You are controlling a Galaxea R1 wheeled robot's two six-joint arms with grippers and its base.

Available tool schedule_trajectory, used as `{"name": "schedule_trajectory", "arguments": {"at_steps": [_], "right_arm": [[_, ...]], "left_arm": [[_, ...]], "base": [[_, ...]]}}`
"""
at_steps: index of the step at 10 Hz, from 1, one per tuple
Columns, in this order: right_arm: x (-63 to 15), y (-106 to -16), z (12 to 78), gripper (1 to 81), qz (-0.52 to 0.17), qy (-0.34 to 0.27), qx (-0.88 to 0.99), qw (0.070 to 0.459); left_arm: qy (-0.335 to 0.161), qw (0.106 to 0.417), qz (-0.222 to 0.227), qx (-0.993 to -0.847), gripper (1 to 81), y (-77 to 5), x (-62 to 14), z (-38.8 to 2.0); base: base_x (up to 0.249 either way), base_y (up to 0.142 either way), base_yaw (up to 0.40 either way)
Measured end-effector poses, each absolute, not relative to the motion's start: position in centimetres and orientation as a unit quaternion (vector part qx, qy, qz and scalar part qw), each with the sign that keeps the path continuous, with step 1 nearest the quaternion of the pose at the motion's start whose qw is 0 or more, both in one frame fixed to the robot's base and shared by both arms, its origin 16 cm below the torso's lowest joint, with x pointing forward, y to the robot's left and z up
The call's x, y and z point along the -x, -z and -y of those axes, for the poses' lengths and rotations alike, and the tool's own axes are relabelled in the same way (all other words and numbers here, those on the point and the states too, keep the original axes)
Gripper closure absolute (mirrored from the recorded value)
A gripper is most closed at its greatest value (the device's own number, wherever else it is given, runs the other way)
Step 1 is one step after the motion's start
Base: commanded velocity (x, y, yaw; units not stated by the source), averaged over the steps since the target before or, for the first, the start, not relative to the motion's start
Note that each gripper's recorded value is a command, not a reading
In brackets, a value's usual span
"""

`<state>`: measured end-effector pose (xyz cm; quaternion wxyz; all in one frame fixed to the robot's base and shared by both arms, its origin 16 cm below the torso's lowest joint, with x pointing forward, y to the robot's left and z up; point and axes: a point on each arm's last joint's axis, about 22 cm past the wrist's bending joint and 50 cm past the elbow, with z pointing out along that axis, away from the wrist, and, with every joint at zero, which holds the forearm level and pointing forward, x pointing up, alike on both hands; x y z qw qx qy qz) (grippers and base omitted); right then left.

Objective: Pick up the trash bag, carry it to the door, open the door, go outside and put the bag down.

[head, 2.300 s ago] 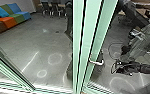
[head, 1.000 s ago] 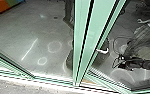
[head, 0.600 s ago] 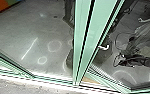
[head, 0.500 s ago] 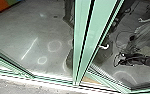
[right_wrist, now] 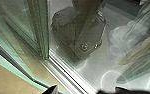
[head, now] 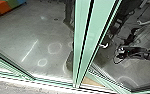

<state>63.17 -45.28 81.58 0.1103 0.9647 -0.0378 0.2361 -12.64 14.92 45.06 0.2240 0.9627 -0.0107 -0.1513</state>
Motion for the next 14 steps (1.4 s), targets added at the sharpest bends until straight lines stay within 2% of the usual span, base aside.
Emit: {"name": "schedule_trajectory", "arguments": {"at_steps": [3,6,8,11,14], "right_arm": [[-63.3,-89.8,45.8,1.0,0.006,-0.306,-0.939,0.159],[-63.3,-92.3,46.8,1.0,-0.049,-0.353,-0.909,0.215],[-62.3,-93.4,48.0,1.0,-0.084,-0.358,-0.899,0.238],[-61.0,-92.9,50.3,1.0,-0.094,-0.360,-0.888,0.271],[-59.0,-88.5,54.7,1.0,-0.082,-0.324,-0.896,0.292]], "left_arm": [[0.128,0.226,0.017,-0.966,81.1,-44.8,11.0,-14.8],[0.128,0.227,0.016,-0.965,81.1,-44.9,11.0,-14.5],[0.128,0.228,0.016,-0.965,81.1,-44.9,11.0,-14.3],[0.128,0.231,0.015,-0.965,81.1,-44.9,11.0,-13.9],[0.128,0.227,0.015,-0.965,81.1,-44.8,11.0,-14.5]], "base": [[0.000,0.000,0.000],[0.000,0.000,0.000],[0.000,0.000,0.000],[0.000,0.000,0.000],[0.000,0.000,0.000]]}}
